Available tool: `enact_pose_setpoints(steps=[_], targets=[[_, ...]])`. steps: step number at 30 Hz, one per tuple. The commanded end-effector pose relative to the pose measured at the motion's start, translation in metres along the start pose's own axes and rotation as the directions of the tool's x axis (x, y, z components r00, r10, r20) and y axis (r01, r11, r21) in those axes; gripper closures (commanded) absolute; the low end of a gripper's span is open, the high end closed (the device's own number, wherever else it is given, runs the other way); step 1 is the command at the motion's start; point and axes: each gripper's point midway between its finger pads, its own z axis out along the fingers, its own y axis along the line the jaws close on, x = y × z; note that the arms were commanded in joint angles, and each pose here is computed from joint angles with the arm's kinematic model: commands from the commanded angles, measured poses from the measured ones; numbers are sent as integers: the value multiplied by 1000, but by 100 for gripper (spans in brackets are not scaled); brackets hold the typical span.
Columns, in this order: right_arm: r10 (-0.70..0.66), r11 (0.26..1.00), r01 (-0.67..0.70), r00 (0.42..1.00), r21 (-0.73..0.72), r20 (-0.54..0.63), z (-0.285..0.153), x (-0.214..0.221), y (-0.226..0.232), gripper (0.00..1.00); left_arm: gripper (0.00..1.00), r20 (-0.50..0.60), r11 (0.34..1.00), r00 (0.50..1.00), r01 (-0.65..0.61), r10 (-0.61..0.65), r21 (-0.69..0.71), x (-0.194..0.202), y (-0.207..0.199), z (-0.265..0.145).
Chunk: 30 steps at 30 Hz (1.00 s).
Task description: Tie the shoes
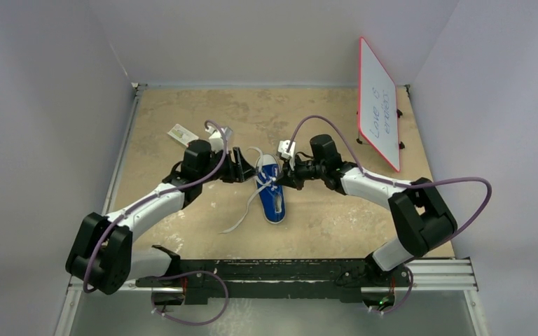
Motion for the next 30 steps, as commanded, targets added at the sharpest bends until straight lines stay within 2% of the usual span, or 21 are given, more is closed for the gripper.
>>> enact_pose_setpoints(steps=[1,9,13,15,17,19,21,23,28,30], targets=[[-74,997,77,995,-32,69,-7,-27,6,100,45,60,998,997,-44,40,55,-5,-8,2],[-95,993,99,993,-59,70,-4,-32,6,100,43,80,991,990,110,-116,73,-10,4,41],[-92,994,97,992,-50,89,-4,-35,5,100,41,41,979,987,147,-154,138,-4,-6,53],[-92,993,98,992,-67,91,-3,-35,7,100,41,10,971,988,148,-152,186,2,-15,58],[-91,993,97,992,-66,91,-2,-35,6,100,42,5,942,990,136,-144,306,0,-39,55],[-75,997,78,992,-30,99,-3,-35,0,100,42,56,916,989,102,-134,389,-8,-54,46],[-55,998,54,994,17,98,-5,-36,-8,100,42,72,920,994,50,-85,389,-3,-52,44],[-46,998,41,995,46,90,-7,-34,-13,100,43,38,922,999,13,-30,387,8,-47,47],[-30,998,25,996,59,81,-9,-31,-15,100,41,-1,891,1000,-24,27,453,19,-51,55],[-29,998,24,996,65,86,-10,-32,-16,100,41,-52,882,998,-1,29,472,27,-47,66]])
